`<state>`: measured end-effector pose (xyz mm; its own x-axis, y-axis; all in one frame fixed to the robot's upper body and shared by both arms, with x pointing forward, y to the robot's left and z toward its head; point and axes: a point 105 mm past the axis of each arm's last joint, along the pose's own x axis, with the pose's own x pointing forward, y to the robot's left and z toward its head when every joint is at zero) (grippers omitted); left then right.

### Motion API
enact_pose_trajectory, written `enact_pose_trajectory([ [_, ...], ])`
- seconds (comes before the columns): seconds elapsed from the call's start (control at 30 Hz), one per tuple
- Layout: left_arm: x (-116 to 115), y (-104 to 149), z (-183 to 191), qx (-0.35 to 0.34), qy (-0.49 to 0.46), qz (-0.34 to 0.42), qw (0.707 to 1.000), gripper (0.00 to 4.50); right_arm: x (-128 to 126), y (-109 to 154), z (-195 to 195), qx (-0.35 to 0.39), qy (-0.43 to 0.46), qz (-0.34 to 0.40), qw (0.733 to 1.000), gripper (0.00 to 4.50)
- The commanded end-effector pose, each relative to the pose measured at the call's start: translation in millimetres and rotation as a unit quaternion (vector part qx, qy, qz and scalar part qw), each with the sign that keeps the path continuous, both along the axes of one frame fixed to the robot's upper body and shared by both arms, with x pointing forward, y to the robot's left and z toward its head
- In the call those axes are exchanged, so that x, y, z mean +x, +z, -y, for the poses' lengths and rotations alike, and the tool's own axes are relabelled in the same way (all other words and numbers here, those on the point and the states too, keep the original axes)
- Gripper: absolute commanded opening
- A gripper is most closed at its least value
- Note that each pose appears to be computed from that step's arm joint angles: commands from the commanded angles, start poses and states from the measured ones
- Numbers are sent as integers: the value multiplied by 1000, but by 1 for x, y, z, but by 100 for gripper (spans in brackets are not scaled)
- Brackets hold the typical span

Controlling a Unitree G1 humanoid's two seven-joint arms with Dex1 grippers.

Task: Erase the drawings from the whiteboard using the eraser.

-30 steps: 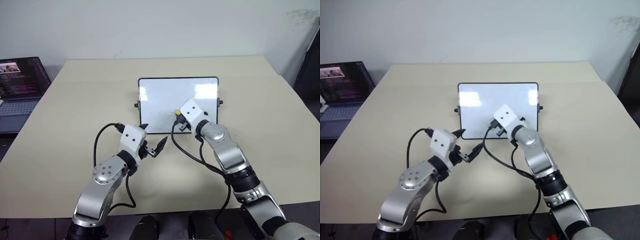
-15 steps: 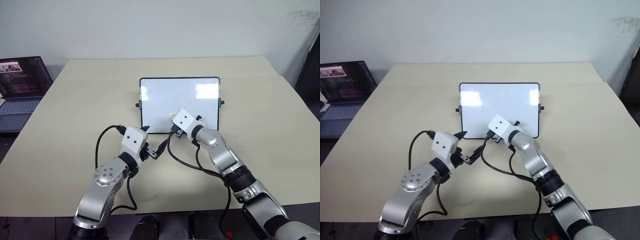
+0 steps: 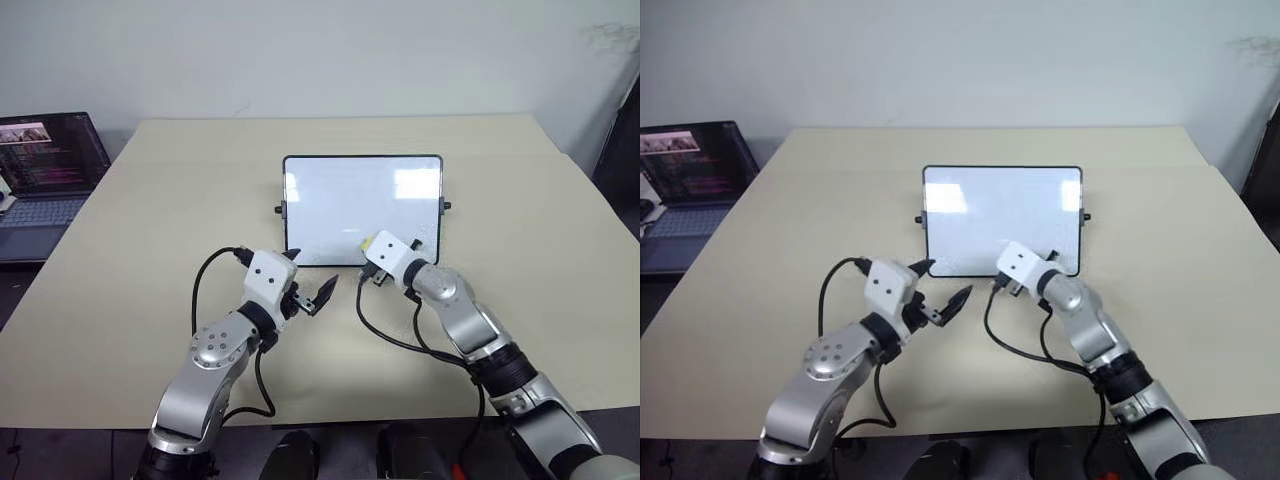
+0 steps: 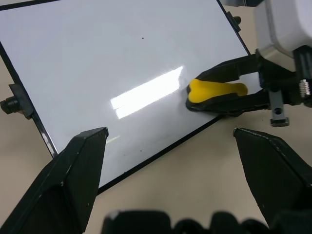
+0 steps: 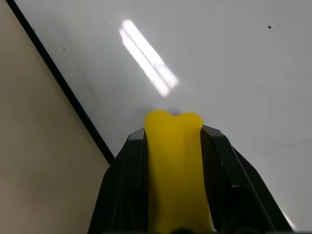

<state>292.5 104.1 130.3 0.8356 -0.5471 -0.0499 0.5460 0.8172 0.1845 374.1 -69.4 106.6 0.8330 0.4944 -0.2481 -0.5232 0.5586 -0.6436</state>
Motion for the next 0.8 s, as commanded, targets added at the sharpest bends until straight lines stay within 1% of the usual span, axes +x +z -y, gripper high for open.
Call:
enact_pose_trajectory([
  [0.03,-2,17,3,-6,-4,32,999,450,4,5,21,4,-41,-4,999,114],
  [0.17,-1,17,2,-6,-6,32,999,450,5,31,11,39,-43,11,998,114],
  [0.23,0,17,2,-5,-6,33,999,450,5,54,-2,73,-33,29,996,114],
  [0.3,1,16,1,-4,-6,32,999,450,6,73,-13,93,-25,44,994,114],
  [0.4,2,16,2,-4,-9,33,999,450,11,90,-26,111,-19,58,992,114],
  [0.47,3,16,3,-5,-11,33,999,450,16,93,-31,110,-15,64,992,114],
  [0.57,3,16,4,-4,-14,33,999,450,32,94,-39,103,-12,73,992,114],
  [0.8,0,14,4,-3,-14,31,999,450,55,91,-38,86,-19,86,992,114],
])
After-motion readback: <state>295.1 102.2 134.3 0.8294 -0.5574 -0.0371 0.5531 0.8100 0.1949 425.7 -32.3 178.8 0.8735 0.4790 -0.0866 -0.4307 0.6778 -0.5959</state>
